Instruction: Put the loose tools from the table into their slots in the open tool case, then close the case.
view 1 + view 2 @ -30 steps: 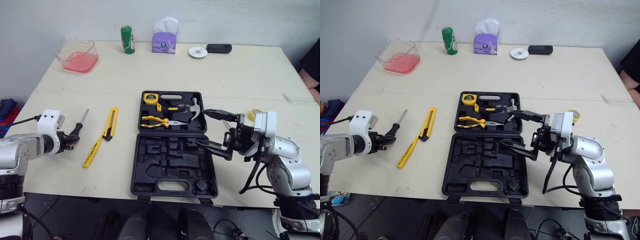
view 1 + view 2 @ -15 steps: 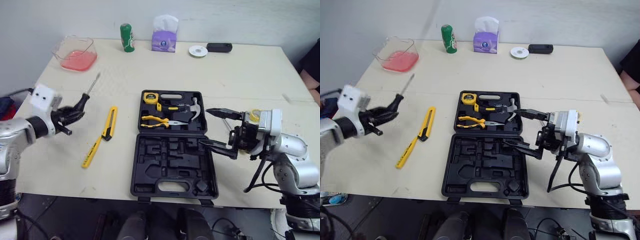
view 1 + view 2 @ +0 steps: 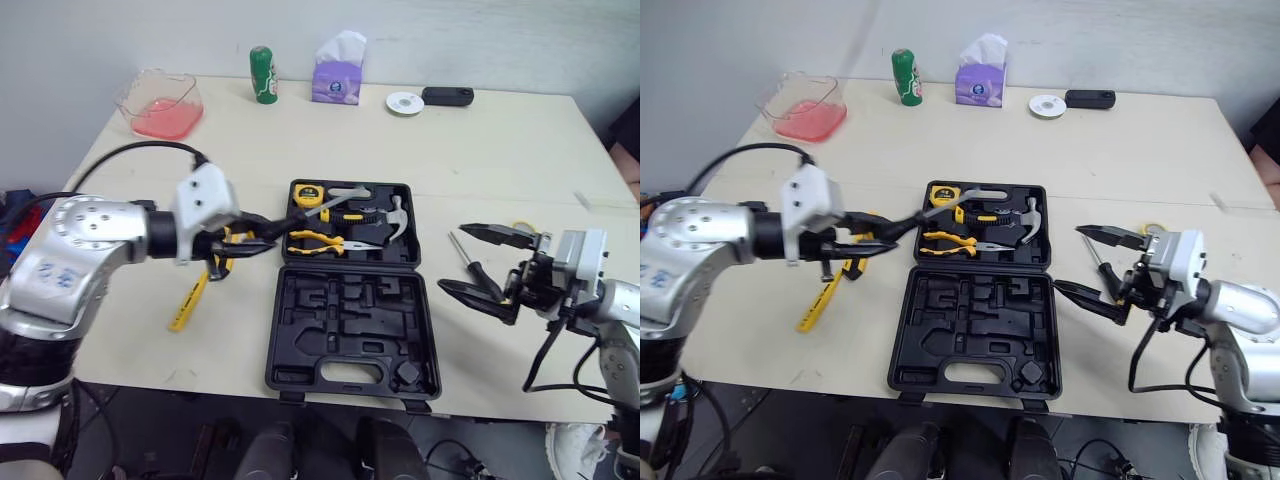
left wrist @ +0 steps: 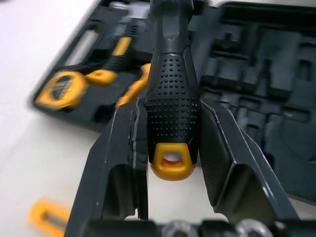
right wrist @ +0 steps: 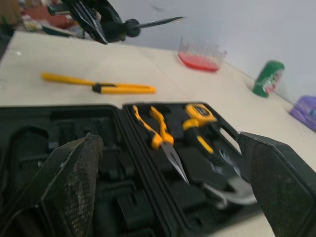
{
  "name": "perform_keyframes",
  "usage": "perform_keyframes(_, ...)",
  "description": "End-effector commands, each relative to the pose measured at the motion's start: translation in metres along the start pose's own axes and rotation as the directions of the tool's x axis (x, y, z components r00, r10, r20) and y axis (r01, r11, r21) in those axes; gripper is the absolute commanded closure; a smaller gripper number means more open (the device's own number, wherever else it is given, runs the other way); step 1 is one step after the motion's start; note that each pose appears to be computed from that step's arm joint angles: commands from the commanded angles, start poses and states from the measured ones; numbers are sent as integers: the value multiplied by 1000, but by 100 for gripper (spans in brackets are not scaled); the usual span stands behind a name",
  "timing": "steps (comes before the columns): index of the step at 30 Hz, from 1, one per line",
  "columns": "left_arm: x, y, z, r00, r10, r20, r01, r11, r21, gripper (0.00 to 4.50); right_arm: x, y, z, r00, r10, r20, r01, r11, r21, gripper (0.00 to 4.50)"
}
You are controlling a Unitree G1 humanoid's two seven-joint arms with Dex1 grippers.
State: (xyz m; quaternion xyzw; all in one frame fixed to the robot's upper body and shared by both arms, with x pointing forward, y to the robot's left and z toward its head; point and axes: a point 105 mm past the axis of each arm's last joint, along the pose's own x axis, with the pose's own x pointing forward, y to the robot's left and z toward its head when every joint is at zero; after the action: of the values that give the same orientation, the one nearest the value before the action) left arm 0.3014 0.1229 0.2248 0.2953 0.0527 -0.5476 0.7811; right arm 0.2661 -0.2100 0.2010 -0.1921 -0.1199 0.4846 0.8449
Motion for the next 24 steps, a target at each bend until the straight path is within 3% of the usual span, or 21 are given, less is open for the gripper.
perform_keyframes(1, 19, -7, 11, 992, -112, -49, 117, 988, 97, 351, -23, -8, -1, 998, -27, -56, 26, 999, -29, 0)
perform_keyframes(4, 34, -5, 14, 985, -149, -83, 157, 982, 105, 351, -34, -8, -9, 995, -37, -96, 38, 999, 11, 0)
perform_keyframes(7, 47, -3, 12, 973, -142, -183, 175, 968, 180, 351, -39, -6, -16, 992, -39, -122, 40, 999, 12, 0)
perform_keyframes(8, 52, -4, 5, 956, -142, -257, 188, 968, 166, 351, -39, -5, -18, 992, -39, -120, 41, 999, 11, 0)
perform_keyframes(13, 59, -14, -8, 885, -226, -407, 314, 935, 164, 351, -36, 4, -22, 993, -29, -113, 34, 999, 36, 0)
perform_keyframes(24, 76, -3, -9, 907, -153, -393, 220, 967, 130, 351, -33, 11, -25, 994, -11, -112, 17, 999, 48, 0)
